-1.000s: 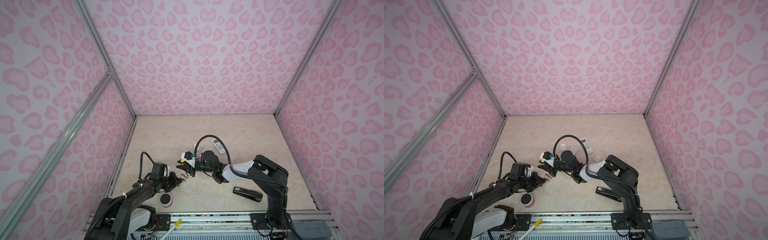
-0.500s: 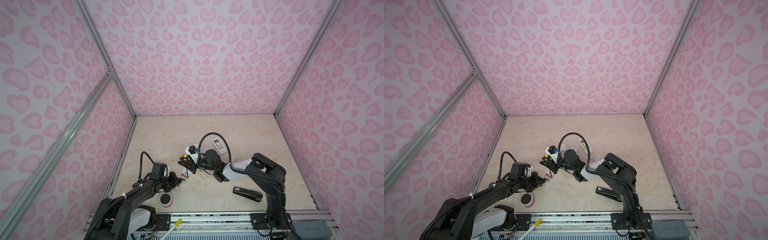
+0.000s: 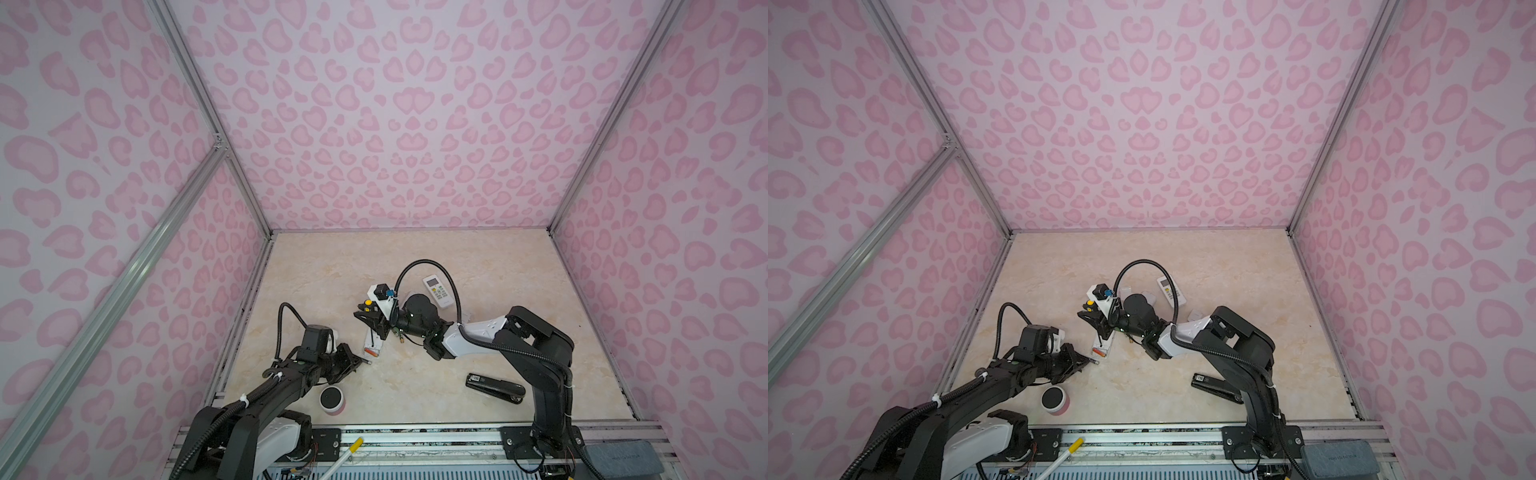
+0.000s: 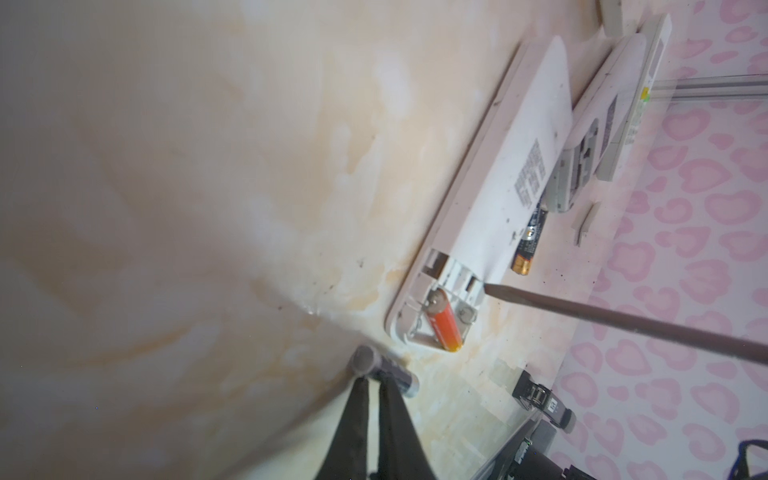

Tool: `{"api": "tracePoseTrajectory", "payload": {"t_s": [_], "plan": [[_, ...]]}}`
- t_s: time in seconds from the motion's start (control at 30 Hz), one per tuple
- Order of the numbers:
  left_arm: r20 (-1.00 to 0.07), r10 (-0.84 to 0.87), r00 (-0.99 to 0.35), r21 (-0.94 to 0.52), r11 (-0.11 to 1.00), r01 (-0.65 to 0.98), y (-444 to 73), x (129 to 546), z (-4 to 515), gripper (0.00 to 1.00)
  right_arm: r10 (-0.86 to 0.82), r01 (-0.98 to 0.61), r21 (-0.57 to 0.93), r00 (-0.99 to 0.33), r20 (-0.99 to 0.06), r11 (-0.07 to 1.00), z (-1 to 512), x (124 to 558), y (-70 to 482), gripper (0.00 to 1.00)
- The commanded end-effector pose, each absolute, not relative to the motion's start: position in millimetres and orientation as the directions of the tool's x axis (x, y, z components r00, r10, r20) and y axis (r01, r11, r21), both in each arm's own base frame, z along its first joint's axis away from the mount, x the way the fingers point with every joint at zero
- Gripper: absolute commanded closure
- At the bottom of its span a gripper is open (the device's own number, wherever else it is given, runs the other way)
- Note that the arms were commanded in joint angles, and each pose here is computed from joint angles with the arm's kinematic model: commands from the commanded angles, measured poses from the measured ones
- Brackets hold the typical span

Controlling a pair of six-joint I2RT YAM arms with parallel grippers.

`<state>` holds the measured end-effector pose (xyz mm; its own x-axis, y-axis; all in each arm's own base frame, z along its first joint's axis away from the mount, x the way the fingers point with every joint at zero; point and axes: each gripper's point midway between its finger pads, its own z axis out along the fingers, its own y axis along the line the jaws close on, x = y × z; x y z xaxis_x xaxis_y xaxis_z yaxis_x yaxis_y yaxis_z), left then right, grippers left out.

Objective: Unload the batteries from the remote control
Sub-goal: 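Lever the red battery out of the compartment with the right gripper's screwdriver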

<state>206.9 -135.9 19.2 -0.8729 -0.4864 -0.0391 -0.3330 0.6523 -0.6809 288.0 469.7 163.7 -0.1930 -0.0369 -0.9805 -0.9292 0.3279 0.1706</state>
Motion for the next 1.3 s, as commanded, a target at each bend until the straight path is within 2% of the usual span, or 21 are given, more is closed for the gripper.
{"api": "tracePoseTrajectory", "payload": {"t_s": [0.0, 0.27, 0.63, 0.77, 1.13, 1.27], "plan": [[-0.034, -0.492, -0.870, -0.672, 0.655, -0.344, -133.8, 204.0, 15.6, 0.88, -0.038, -0.929, 0.181, -0.204, -0.978, 0.322, 157.7, 288.3, 472.6, 1.00], [-0.020, -0.498, -0.867, -0.674, 0.647, -0.356, -133.3, 197.3, 10.8, 0.87, -0.032, -0.933, 0.201, -0.220, -0.975, 0.298, 152.8, 278.2, 473.4, 1.00], [-0.028, -0.502, -0.864, -0.677, 0.645, -0.353, -132.3, 196.6, 12.5, 0.87, 0.031, -0.908, 0.157, -0.158, -0.987, 0.388, 184.6, 284.6, 460.9, 1.00], [-0.028, -0.502, -0.865, -0.677, 0.646, -0.353, -132.2, 196.1, 12.7, 0.87, 0.047, -0.916, 0.154, -0.148, -0.988, 0.371, 190.8, 280.0, 462.2, 1.00], [-0.019, -0.502, -0.865, -0.688, 0.634, -0.353, -134.3, 193.0, 12.8, 0.87, -0.016, -0.923, 0.165, -0.182, -0.983, 0.346, 152.1, 273.5, 470.5, 1.00], [-0.017, -0.492, -0.870, -0.694, 0.632, -0.344, -139.2, 191.2, 13.8, 0.86, 0.005, -0.922, 0.197, -0.207, -0.978, 0.335, 152.5, 273.6, 470.8, 1.00]]}}
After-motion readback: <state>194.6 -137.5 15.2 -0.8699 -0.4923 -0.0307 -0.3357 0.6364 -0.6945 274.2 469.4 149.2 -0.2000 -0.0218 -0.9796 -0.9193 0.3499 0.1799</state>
